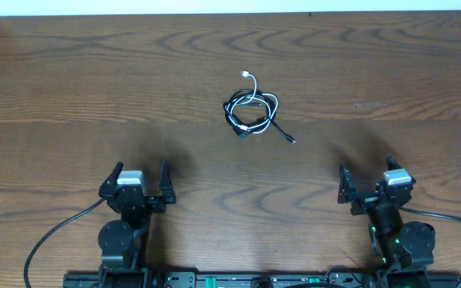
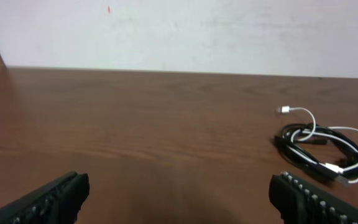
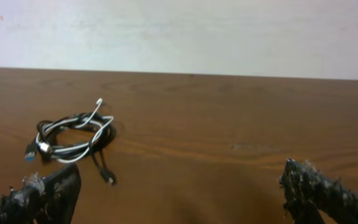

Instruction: Untangle cables

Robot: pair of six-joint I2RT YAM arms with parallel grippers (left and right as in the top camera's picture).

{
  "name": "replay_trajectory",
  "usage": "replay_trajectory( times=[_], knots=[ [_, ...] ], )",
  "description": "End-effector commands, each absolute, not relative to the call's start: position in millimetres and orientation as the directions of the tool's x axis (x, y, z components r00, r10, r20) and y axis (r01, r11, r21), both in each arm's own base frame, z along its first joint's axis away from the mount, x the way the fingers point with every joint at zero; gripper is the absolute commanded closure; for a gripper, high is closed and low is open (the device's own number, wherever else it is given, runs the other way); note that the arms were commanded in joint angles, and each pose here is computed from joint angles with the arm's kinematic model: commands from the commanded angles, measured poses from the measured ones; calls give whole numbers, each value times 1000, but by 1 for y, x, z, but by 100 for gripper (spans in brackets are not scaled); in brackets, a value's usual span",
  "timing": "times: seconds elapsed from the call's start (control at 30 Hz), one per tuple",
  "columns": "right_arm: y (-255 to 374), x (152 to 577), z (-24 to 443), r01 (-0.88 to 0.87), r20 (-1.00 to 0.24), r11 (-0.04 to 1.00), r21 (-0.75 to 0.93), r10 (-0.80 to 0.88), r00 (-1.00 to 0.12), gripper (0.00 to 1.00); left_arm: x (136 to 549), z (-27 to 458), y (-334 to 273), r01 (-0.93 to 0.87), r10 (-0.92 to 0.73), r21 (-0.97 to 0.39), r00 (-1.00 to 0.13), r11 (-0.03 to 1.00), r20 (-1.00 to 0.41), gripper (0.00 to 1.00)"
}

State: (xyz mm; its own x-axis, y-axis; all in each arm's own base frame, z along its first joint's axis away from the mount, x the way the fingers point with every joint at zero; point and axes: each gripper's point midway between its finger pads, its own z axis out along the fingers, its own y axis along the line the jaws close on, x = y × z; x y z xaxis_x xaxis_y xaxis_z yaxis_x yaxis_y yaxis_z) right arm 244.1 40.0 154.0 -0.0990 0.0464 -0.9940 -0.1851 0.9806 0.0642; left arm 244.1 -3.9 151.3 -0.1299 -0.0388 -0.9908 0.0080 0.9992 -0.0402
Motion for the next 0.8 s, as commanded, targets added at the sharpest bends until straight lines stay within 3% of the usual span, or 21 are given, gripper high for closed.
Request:
replay_trajectory(
  times=[0.0, 0.33, 0.77],
  knots=[
    [45, 244, 163, -213, -994, 975, 66, 44, -104, 1, 243, 173, -15, 66, -97, -106, -122, 992, -988, 2],
    [56, 255, 209, -266, -986, 961, 81, 39, -162, 1, 261, 239, -35, 170, -120, -150, -175, 974, -977, 2],
    [60, 305, 244, -234, -896, 964, 129, 12, -444, 1, 340, 276, -81, 259, -133, -295, -501, 920, -855, 2]
  ],
)
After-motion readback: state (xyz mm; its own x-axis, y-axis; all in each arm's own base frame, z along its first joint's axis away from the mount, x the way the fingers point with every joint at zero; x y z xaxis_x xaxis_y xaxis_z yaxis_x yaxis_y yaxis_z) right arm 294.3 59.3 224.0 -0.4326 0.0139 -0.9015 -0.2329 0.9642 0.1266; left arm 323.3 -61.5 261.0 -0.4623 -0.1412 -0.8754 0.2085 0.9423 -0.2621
